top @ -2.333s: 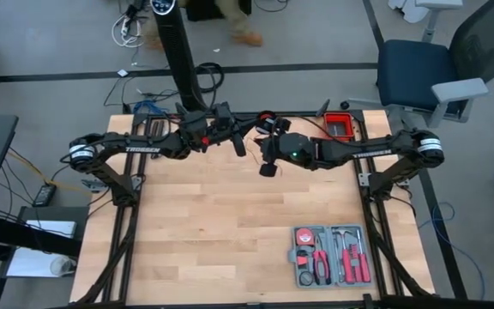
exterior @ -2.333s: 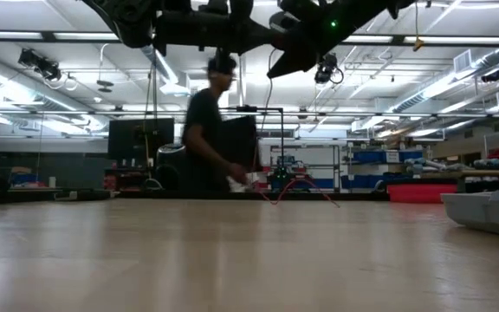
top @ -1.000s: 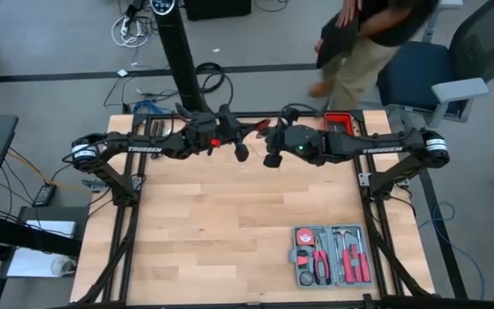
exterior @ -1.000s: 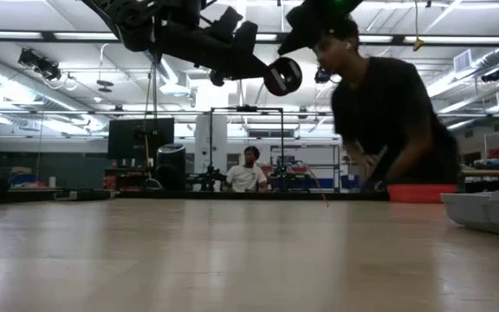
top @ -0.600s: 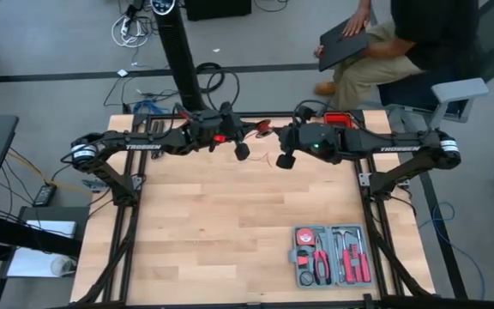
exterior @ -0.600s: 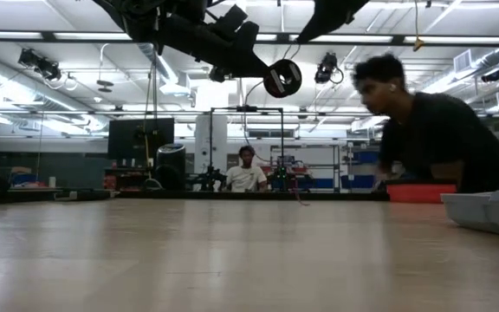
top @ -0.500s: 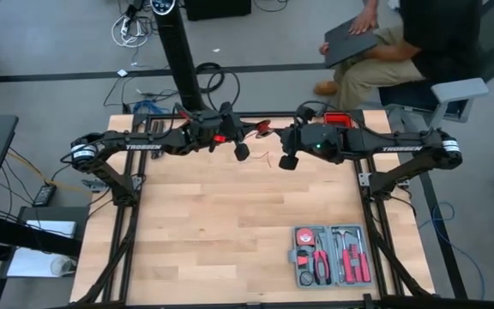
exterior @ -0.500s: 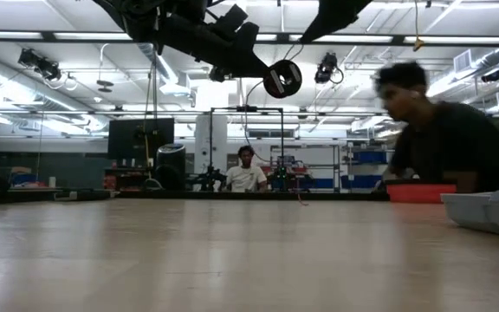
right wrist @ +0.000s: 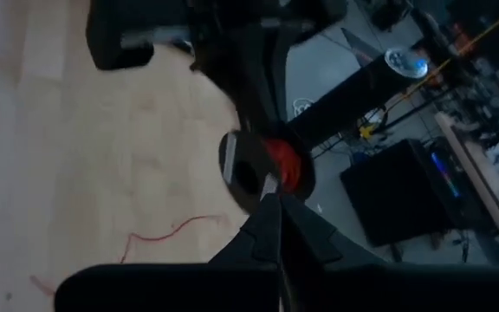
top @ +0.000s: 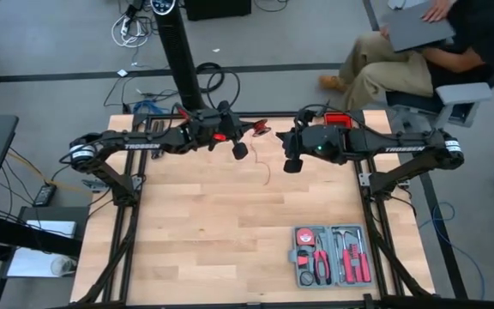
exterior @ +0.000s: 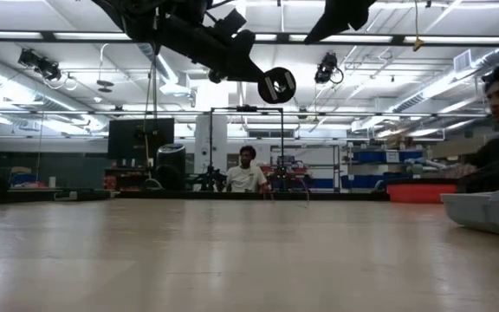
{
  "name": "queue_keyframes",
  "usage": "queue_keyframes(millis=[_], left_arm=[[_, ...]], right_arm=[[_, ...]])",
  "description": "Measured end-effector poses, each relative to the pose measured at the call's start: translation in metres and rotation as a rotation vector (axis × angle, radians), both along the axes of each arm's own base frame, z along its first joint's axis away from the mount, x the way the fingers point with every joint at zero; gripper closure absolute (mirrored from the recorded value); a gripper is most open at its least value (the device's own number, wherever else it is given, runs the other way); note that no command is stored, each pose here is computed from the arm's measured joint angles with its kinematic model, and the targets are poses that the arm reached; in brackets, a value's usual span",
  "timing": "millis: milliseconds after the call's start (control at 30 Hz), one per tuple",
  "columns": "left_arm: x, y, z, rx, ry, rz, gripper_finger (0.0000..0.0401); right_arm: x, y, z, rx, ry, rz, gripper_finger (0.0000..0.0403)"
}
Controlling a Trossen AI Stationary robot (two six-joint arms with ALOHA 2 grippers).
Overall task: Coil cords
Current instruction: Coil the wire
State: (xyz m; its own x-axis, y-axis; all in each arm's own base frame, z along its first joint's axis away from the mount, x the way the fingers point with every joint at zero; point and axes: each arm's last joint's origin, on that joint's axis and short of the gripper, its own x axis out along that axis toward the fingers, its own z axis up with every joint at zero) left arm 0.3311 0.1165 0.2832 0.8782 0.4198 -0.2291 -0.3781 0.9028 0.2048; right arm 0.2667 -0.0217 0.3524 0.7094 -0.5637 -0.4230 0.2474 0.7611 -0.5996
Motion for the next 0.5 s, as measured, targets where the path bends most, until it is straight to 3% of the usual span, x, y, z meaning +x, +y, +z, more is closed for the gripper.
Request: queue_keyframes(millis=[200, 300, 500], left_arm=[[-0.002, -0.001, 0.004, 0.009, -0.010, -0.005, 0.0401], [-0.002, -0.001, 0.005, -0.003, -0.027, -0.011, 0.0401], [-0.001, -0.002, 0.011, -0.120, -0.147, -0.019, 0.0401]], right_arm=[[-0.001, -0.002, -0.006, 0.148, 0.001, 0.035, 0.0402], [-0.003, 0.000, -0.012, 0.124, 0.054, -0.020, 0.0399], [0.006, 0.016, -0.029, 0.048, 0.193, 0.008, 0.0380]])
